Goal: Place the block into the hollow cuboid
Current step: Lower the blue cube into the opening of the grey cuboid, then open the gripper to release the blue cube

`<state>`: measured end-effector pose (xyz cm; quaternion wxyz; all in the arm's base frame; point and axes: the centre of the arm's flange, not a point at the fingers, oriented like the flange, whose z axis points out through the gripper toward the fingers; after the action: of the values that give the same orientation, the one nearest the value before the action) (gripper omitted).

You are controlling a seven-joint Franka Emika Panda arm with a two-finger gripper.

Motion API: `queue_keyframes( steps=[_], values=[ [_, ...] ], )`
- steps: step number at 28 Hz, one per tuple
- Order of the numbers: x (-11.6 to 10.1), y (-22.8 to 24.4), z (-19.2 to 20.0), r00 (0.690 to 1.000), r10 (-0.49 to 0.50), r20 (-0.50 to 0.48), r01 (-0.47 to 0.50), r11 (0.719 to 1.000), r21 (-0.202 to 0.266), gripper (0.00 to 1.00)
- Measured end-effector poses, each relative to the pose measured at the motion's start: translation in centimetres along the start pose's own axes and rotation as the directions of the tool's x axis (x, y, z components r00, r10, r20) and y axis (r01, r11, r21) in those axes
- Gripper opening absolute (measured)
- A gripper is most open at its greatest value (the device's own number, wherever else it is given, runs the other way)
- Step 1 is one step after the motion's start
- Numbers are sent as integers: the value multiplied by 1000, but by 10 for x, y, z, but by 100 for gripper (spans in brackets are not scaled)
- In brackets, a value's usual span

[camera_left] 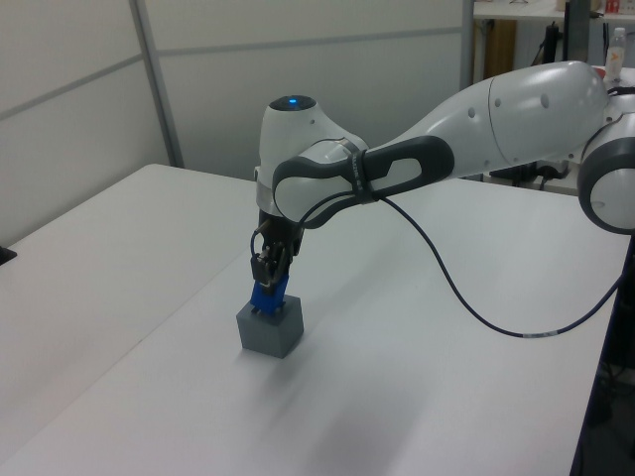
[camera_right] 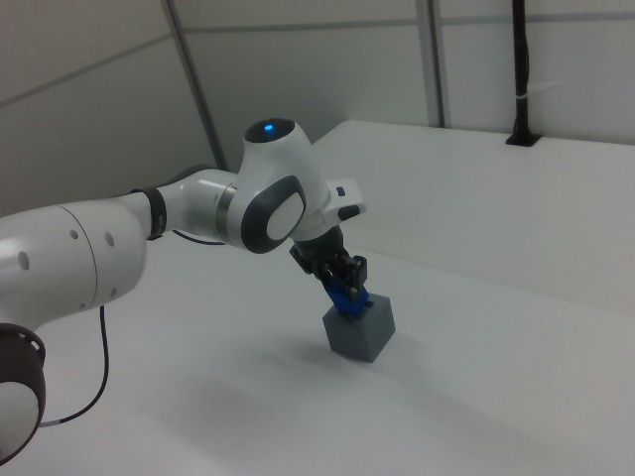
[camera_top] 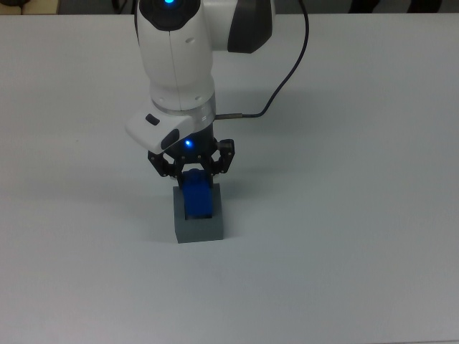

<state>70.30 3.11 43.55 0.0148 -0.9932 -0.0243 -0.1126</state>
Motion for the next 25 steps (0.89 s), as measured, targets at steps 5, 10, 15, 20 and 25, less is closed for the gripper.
queue_keyframes(
  steps=[5, 10, 15, 20, 25],
  values=[
    [0, 1, 0, 1000, -11, 1, 11, 1000, -13, 51],
    [0, 1, 2, 1000, -15, 3, 15, 1000, -18, 51],
    [0, 2, 2, 1000, -20, 4, 20, 1000, -24, 51],
    [-1, 1, 7, 1000, -21, 11, 21, 999, -25, 51],
    [-2, 2, 12, 1000, -21, 19, 21, 999, -25, 51]
  ],
)
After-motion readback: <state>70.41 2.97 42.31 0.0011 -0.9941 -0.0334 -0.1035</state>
